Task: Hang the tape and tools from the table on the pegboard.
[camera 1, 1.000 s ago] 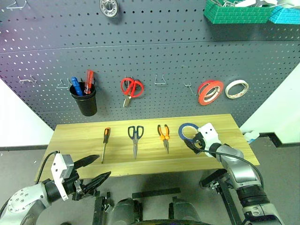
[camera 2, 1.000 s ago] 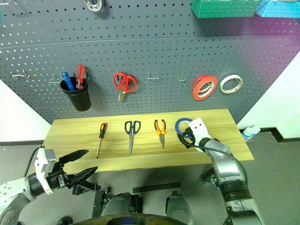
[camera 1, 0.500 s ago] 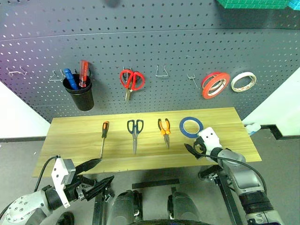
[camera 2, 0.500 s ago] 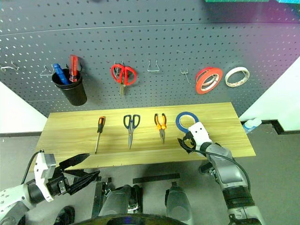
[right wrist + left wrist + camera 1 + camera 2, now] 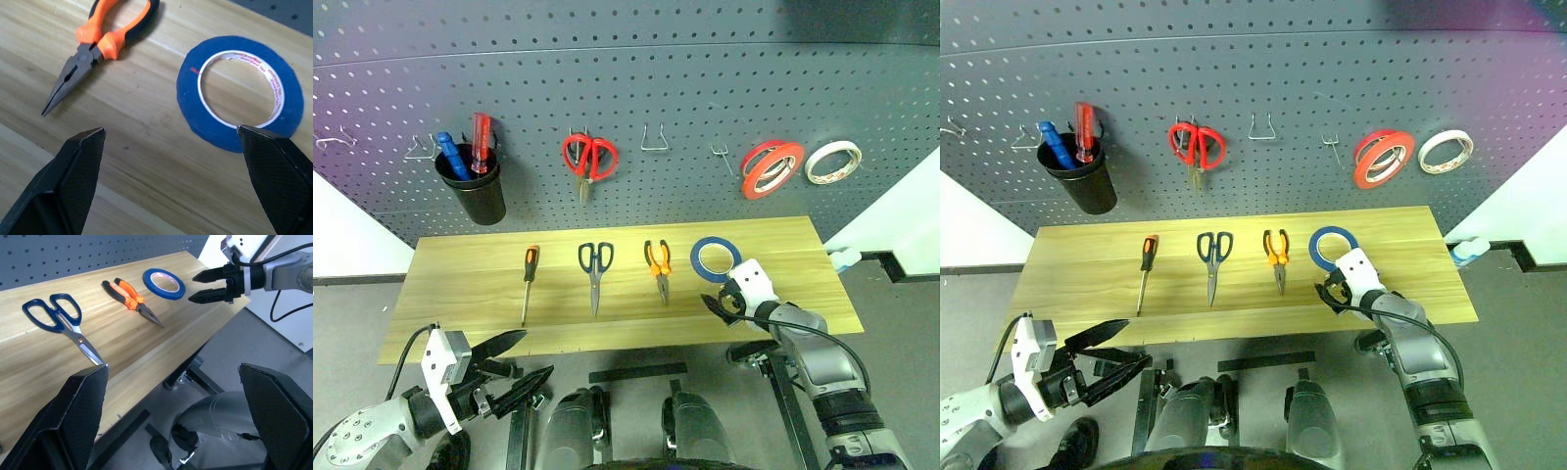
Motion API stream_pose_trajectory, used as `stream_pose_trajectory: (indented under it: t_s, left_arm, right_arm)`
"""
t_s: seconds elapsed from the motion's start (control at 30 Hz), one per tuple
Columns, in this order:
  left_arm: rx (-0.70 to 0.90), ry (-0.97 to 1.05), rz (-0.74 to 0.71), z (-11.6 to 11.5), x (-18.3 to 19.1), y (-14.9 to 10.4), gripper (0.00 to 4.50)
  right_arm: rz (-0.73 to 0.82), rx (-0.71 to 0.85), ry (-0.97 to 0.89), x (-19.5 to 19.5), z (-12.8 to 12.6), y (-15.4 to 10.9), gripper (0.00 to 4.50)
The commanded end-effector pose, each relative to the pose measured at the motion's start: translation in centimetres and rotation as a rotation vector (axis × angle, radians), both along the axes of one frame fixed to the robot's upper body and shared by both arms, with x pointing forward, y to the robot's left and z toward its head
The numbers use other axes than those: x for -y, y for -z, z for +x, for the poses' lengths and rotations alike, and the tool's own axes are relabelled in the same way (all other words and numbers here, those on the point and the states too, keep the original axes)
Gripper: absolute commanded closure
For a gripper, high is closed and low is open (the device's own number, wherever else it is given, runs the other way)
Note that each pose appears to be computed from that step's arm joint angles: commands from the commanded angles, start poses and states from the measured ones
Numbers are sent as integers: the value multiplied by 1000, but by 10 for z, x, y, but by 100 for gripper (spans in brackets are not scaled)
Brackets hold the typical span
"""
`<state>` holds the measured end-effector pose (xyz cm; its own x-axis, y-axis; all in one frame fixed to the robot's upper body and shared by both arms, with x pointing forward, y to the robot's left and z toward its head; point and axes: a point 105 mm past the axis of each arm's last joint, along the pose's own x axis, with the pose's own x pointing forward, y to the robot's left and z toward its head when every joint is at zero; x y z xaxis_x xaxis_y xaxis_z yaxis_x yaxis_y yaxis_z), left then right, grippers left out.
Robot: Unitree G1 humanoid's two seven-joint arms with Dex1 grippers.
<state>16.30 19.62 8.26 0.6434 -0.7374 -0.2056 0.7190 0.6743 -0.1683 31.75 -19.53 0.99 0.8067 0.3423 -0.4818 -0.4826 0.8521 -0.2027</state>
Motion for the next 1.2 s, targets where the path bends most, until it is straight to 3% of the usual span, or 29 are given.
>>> stream_pose_trajectory:
  t_s: [0.03,0.27,0.43,0.67,0.9,1.2]
  left_arm:
    - [19,8,-3,-1,0,-3,6]
    - [9,-5,-8,-6,-6,5,6]
    - [8,-5,-2,-9,-10,9,6]
    - [11,-6,2,-11,-11,12,6]
    - [10,-14,0,-12,-12,12,6]
    - [9,-17,2,-16,-10,14,6]
  right_arm:
    - [2,42,-10,-3,6,-10,0]
    - [-11,40,-5,-2,7,-7,0]
    - [-68,59,72,1,27,-6,0]
    - [-31,53,44,-23,37,-4,0]
    - [-63,17,72,-13,38,8,0]
    - [-29,2,161,-4,58,3,0]
